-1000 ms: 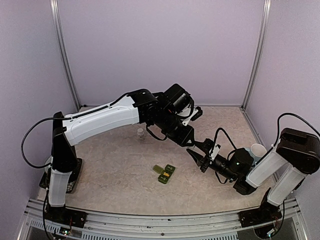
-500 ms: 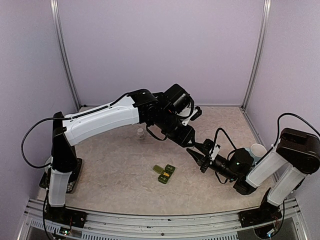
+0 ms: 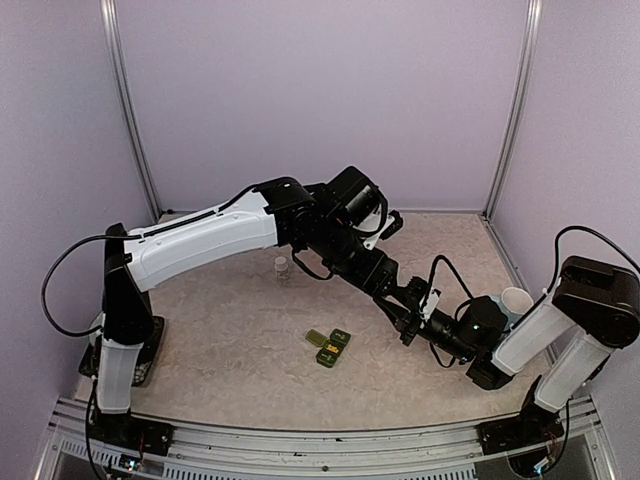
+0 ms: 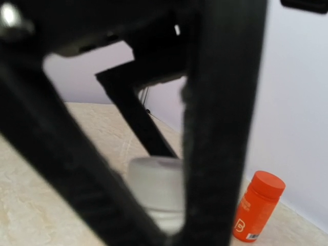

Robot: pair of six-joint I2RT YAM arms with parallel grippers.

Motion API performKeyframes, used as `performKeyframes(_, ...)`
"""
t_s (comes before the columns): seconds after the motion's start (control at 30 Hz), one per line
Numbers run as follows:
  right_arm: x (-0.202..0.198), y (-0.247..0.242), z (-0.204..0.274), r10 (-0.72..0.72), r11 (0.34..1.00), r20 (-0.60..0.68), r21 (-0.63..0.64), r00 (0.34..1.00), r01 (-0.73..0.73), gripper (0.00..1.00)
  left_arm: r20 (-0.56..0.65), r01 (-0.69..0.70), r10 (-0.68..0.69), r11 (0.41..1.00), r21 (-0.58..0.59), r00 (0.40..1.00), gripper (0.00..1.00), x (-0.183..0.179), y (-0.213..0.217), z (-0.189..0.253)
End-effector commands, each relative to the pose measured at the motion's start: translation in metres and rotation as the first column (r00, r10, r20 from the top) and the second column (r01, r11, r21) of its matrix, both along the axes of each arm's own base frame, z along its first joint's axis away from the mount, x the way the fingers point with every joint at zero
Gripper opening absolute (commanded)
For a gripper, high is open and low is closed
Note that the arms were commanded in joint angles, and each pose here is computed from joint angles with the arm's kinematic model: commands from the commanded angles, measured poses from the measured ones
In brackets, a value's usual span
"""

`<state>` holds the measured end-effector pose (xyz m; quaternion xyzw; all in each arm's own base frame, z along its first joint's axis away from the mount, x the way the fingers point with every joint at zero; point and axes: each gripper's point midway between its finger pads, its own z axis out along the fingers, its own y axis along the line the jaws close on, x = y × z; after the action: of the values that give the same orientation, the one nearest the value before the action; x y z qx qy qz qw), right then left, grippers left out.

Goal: Sort the pills into containers

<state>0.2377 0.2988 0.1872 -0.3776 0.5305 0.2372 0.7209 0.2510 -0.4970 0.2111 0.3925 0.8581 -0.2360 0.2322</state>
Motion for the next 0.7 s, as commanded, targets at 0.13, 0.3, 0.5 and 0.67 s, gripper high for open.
performKeyframes(0.13,-0.002,-0.005,0.013,-0.014,0.999,0.01,0.047,1.0,0.013,0.2,0.056,-0.036,0.044,0.99,-0.135,0.997,0.83,0.006,0.008,0.065)
performKeyframes(0.3,0.0,-0.007,0.013,-0.031,0.999,0.009,0.045,0.999,0.031,0.19,0.008,-0.06,0.062,0.99,-0.131,0.998,0.7,0.008,0.018,0.06)
performKeyframes(0.5,0.0,-0.006,0.013,-0.029,0.999,0.008,0.039,1.0,0.028,0.19,-0.045,-0.055,0.05,0.993,-0.103,0.998,0.65,0.008,0.023,0.046)
performKeyframes(0.67,0.001,-0.005,0.013,-0.029,0.999,0.009,0.032,1.0,0.028,0.19,-0.079,-0.033,0.026,0.996,-0.083,0.997,0.65,0.004,0.022,0.035)
